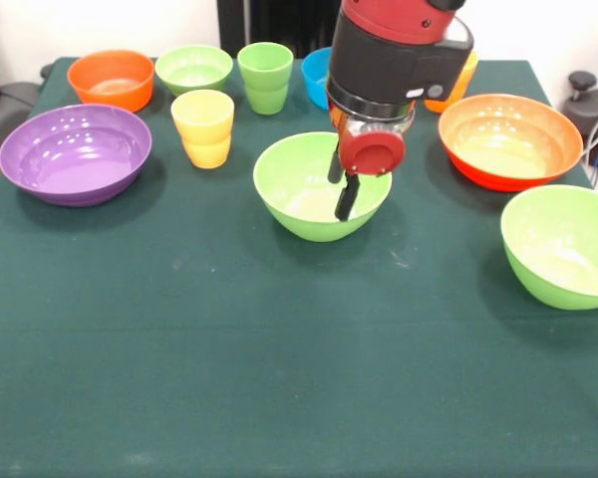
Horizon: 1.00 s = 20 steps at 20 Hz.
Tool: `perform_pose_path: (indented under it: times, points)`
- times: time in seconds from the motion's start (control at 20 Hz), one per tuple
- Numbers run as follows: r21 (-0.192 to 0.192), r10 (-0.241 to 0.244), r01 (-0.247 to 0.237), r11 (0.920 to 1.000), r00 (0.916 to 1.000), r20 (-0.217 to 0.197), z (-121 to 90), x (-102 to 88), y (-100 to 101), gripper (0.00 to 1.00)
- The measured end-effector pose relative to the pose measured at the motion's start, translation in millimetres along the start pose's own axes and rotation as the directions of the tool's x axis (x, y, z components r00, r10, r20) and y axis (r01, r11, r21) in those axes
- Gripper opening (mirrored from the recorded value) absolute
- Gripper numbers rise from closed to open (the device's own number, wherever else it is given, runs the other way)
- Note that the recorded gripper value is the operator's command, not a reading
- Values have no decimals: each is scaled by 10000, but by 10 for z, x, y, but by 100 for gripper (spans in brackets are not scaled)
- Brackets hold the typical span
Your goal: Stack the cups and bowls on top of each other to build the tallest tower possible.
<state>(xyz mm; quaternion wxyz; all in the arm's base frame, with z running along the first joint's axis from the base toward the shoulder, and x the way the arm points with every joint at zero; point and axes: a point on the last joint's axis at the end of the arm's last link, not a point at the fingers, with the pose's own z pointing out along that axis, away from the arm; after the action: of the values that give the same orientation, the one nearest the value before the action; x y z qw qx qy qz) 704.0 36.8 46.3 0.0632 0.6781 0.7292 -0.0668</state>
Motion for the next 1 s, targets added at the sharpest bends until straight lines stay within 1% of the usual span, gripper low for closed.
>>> perform_pose_path:
  times: [0.15, 0.2, 0.4, 0.55, 0.65, 0.8, 1.0]
  points:
    - [-294, -16, 22, 9996, 9998, 205, 67, -18, 19, 100]
    - [-446, -29, 43, 9990, 9995, 314, 112, -23, 29, 100]
    - [-474, -64, 84, 9988, 9991, 417, 222, -16, 6, 100]
    - [-308, -105, 118, 9995, 9990, 425, 334, 3, -44, 100]
    - [-71, -157, 160, 9998, 9990, 425, 478, 28, -118, 100]
    - [111, -186, 181, 9998, 9990, 407, 600, 47, -180, 100]
    - [248, -230, 220, 9995, 9989, 396, 756, 84, -250, 100]
